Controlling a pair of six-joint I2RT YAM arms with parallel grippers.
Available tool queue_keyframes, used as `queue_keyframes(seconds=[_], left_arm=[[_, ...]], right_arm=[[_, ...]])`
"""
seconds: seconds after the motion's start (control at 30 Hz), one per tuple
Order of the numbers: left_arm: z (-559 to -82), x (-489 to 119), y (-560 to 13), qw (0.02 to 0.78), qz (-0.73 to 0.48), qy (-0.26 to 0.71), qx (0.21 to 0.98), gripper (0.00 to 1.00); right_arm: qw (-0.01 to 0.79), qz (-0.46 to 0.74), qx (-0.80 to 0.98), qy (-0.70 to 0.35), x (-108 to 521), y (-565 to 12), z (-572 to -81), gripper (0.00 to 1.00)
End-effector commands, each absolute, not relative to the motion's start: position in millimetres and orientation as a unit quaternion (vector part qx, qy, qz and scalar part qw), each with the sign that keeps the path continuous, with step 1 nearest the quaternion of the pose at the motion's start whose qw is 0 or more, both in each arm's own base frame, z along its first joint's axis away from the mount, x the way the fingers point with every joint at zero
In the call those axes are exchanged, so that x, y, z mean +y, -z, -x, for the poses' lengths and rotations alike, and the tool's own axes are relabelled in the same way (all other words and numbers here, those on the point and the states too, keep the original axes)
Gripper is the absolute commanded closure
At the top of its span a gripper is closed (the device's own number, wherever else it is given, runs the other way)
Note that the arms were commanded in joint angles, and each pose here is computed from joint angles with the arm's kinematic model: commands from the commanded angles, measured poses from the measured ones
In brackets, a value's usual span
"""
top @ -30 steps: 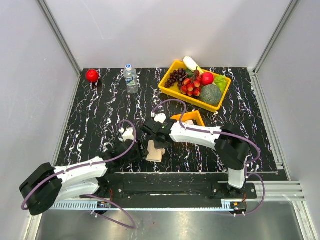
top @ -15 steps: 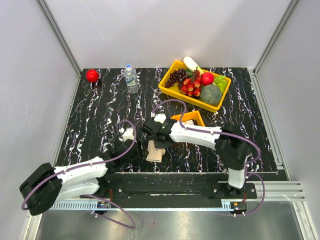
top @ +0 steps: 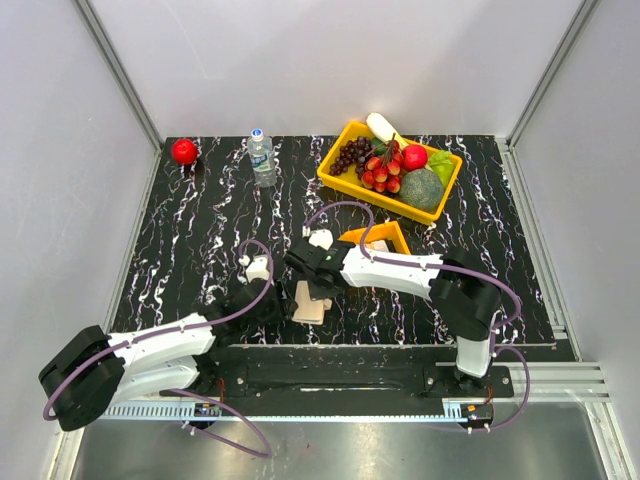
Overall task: Put the credit cards into the card holder
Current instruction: Close the card holder at the center of the board.
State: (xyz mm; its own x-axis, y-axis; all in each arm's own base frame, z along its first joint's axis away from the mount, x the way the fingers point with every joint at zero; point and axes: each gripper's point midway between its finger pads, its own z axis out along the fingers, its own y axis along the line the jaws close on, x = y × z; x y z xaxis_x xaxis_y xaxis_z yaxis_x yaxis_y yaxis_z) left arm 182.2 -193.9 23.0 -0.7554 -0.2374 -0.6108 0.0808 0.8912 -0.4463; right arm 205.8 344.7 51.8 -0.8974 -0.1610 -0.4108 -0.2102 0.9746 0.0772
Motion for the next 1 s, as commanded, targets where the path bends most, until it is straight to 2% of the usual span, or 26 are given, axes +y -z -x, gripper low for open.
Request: queue_keyframes(seconds=[0.0, 0.27, 0.7, 0.97], left_arm=[[-180.2, -203.3, -29.9, 0.344, 0.018, 0.25, 0.905, 0.51], [-179.5, -209.9, -30.0, 0.34, -0.003, 0.257, 0.905, 0.51], [-179.9, -212.3, -17.6, 0.323, -0.003, 0.244, 0.914, 0.51], [-178.3, -210.7, -12.3, 0.315, 0.003, 0.238, 0.919, 0.52]], right_arm=[[0.254, 0.094, 0.954, -0.129, 365.9, -85.7, -213.1, 1.0], [0.273, 0.094, 0.947, -0.141, 372.4, -94.8, -220.4, 1.0], [0.226, 0.114, 0.955, -0.154, 379.7, -57.0, -205.2, 1.0], [0.224, 0.115, 0.955, -0.156, 381.4, -51.5, -206.2, 1.0]])
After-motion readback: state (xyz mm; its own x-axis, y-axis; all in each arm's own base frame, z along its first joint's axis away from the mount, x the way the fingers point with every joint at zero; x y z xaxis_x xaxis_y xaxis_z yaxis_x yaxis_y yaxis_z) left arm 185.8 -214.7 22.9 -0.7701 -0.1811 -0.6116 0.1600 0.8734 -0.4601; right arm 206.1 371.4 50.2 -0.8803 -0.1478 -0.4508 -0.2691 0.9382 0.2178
